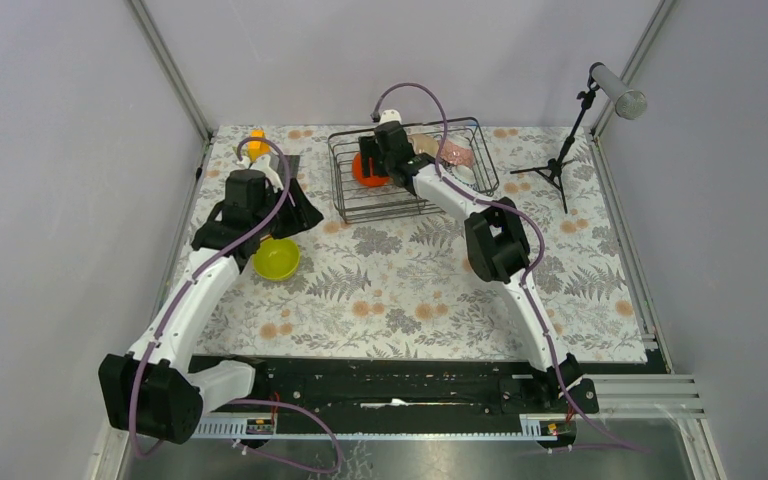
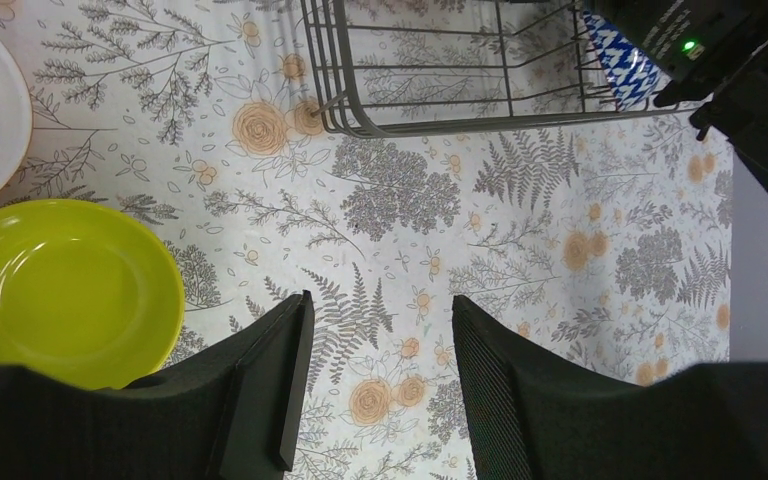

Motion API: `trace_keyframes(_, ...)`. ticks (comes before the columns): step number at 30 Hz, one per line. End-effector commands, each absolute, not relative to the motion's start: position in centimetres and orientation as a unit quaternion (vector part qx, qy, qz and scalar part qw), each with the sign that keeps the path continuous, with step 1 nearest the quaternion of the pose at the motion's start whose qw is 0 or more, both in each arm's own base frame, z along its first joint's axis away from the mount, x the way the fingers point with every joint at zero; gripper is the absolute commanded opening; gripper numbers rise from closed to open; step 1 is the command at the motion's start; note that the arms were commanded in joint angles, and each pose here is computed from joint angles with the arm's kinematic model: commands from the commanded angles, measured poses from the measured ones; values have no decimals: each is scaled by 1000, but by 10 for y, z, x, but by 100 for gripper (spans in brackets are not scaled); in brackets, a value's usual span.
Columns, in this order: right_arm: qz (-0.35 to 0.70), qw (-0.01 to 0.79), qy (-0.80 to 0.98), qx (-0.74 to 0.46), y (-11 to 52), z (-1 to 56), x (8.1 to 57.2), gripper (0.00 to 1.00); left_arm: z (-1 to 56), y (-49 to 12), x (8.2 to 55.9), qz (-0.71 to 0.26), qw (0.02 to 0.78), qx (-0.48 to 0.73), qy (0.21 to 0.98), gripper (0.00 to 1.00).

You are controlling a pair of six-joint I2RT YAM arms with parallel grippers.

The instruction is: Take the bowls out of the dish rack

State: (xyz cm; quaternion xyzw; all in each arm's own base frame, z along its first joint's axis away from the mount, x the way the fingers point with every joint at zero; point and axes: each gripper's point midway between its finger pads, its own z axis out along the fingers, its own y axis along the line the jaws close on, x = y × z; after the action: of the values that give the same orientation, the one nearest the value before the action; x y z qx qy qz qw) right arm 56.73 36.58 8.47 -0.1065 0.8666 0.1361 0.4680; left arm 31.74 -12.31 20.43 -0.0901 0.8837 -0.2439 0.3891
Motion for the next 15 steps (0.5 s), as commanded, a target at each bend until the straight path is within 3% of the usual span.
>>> trace_keyframes(1, 178, 475, 856, -103, 383, 132, 550, 75, 228, -120, 316, -247, 424, -89, 867, 58)
trace_keyframes(9, 187, 461, 863, -89, 379, 142, 532, 74, 234, -121, 316, -254, 427, -99, 862, 58)
trace_keyframes(15, 179, 470, 861, -76, 369, 160, 528, 80, 240, -120, 314, -257, 434, -104, 857, 58)
